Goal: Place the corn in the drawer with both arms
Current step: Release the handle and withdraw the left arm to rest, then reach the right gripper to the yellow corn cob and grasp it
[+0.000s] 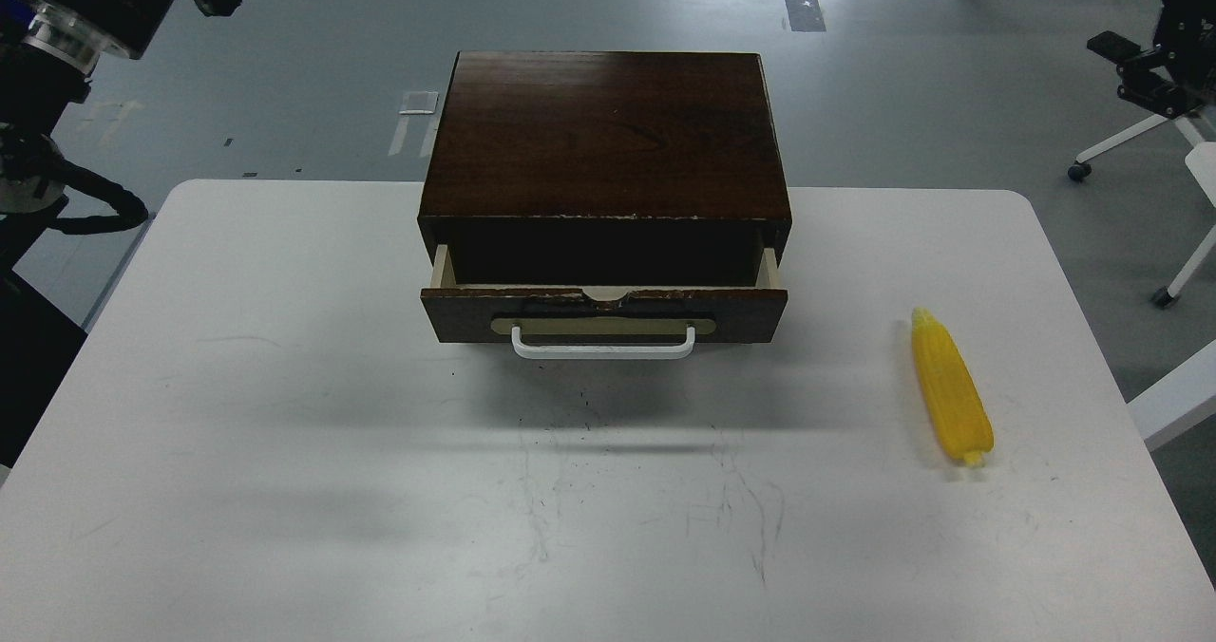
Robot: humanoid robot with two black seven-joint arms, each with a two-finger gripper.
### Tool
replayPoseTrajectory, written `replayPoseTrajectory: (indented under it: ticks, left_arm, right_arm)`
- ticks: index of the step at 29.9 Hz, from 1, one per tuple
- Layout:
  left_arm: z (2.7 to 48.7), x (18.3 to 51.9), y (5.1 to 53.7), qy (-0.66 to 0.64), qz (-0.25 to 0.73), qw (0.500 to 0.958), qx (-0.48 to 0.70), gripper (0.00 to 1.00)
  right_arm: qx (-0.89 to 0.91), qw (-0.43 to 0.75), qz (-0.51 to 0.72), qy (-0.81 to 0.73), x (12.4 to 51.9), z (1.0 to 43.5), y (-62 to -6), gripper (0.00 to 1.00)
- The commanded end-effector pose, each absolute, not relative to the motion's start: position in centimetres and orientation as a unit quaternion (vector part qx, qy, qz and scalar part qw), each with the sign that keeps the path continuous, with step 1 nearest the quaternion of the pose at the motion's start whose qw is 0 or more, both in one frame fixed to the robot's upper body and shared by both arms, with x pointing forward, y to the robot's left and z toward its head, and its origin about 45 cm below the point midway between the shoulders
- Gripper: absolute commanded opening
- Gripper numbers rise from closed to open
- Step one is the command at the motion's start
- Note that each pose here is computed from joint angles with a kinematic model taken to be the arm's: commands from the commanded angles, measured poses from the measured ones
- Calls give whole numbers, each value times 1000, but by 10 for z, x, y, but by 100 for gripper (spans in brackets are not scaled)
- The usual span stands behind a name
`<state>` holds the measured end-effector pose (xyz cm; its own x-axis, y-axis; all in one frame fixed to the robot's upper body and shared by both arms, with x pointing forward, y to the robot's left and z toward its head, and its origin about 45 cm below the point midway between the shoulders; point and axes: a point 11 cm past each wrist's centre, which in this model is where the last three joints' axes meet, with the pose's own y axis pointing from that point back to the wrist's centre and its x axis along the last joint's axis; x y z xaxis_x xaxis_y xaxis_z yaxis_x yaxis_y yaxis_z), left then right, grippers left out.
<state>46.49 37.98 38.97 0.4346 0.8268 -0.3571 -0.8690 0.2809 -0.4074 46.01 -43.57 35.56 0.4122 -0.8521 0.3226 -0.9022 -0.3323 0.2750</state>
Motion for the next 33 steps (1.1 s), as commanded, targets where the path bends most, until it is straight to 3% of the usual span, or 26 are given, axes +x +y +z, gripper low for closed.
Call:
replayPoseTrajectory:
  ticks: [1,6,13,17,21,28,33]
  left_arm:
    - [367,459,398,67,554,778,-289,98]
    - [357,456,404,81,563,768,-296,98]
    - [329,453,418,91,589,761,-257,98]
    - [326,452,420,92,592,759,-257,98]
    - [323,451,419,94,591,760,-252,98]
    - [329,451,419,90,589,762,-254,98]
    - [329,451,420,89,589,762,-253,98]
  right_arm:
    - [832,298,55,-465,439,331,-409,100]
    - [835,436,127,-311,383,295,-381,100]
    - [820,507,112,-241,341,246,-388,100]
    - [796,549,111,-230,333,226,-409,100]
    - [785,584,126,-165,328,183,-394,100]
    - [759,615,132,-169,346,167,-408,100]
    - [761,617,137,-145,346,153,-393,89]
